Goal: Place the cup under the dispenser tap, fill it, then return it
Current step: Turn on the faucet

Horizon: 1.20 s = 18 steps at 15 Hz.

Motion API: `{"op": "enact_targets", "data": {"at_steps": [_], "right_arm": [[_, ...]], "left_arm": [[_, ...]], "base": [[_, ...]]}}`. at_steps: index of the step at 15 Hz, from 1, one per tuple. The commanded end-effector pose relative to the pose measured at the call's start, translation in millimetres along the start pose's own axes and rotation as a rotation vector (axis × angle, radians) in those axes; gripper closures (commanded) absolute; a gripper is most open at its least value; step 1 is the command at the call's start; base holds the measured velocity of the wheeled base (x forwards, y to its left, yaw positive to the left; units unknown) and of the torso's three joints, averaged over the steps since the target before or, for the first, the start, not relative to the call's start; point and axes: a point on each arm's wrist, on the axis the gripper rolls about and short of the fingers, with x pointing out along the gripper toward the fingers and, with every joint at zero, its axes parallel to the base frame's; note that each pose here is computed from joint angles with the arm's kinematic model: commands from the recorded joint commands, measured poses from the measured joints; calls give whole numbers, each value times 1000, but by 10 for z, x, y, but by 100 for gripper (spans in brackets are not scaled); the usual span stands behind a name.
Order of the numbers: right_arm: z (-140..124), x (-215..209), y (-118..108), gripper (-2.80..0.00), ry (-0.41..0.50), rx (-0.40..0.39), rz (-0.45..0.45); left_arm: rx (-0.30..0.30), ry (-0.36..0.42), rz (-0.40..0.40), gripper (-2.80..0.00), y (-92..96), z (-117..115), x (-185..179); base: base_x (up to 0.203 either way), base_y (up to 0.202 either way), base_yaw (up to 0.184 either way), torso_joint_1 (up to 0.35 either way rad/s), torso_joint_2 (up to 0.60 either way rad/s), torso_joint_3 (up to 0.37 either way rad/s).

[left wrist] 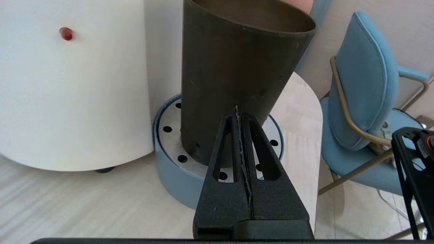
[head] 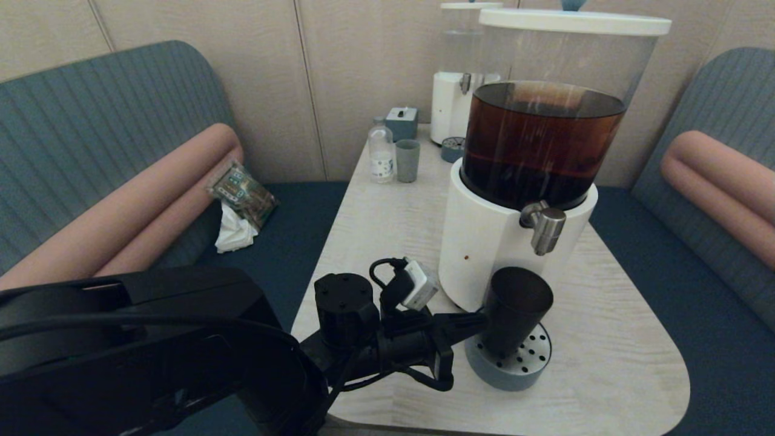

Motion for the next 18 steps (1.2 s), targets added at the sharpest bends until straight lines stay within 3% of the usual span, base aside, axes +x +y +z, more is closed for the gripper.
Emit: {"op": "enact_targets", "data": {"at_steps": [1, 18], "right_arm": [[0, 1, 0, 0, 1, 0, 0], [0, 1, 0, 0, 1, 0, 0]], "left_arm": [[3, -3, -5, 0, 8, -23, 29], [8, -7, -7, 0, 27, -11, 106]], "base": [[0, 0, 0, 0, 0, 0], [0, 0, 0, 0, 0, 0]]}}
